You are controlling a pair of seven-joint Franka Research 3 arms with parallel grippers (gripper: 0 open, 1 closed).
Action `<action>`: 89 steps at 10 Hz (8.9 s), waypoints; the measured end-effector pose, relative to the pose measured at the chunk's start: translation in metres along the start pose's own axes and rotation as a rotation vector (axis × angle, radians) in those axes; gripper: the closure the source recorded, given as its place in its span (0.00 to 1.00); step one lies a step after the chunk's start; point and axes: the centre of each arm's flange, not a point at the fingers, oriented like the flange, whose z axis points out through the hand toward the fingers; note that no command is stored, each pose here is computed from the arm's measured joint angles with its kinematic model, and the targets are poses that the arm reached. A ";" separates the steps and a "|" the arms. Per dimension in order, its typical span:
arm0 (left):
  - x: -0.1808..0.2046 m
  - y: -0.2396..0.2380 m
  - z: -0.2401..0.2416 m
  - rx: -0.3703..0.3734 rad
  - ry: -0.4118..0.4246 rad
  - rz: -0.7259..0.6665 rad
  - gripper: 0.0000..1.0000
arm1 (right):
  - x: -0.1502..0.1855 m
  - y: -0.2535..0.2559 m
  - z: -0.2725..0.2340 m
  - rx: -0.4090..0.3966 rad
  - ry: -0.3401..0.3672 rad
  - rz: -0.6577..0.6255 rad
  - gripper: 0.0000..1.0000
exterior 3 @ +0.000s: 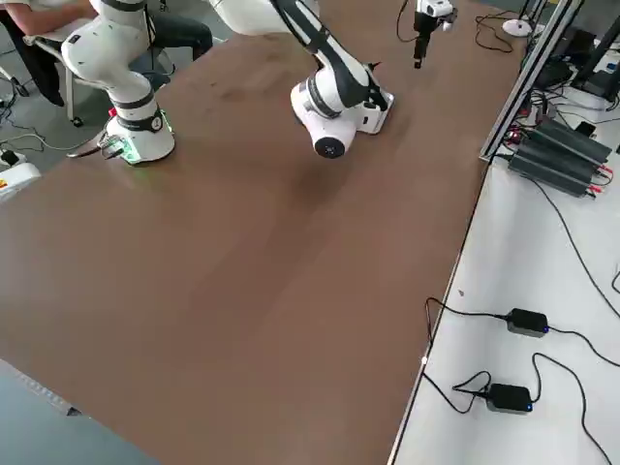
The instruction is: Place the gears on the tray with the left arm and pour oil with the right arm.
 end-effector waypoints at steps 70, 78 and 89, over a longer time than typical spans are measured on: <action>0.011 -0.274 -0.302 -0.002 -0.230 0.046 0.01 | -0.151 0.006 -0.332 -0.205 -0.142 -0.751 0.70; 0.011 -0.272 -0.302 -0.002 -0.230 0.050 0.01 | -0.204 0.046 -0.346 -0.240 -0.109 -0.865 0.70; 0.011 -0.269 -0.302 -0.002 -0.230 0.054 0.01 | -0.212 0.058 -0.358 -0.266 -0.083 -0.880 0.48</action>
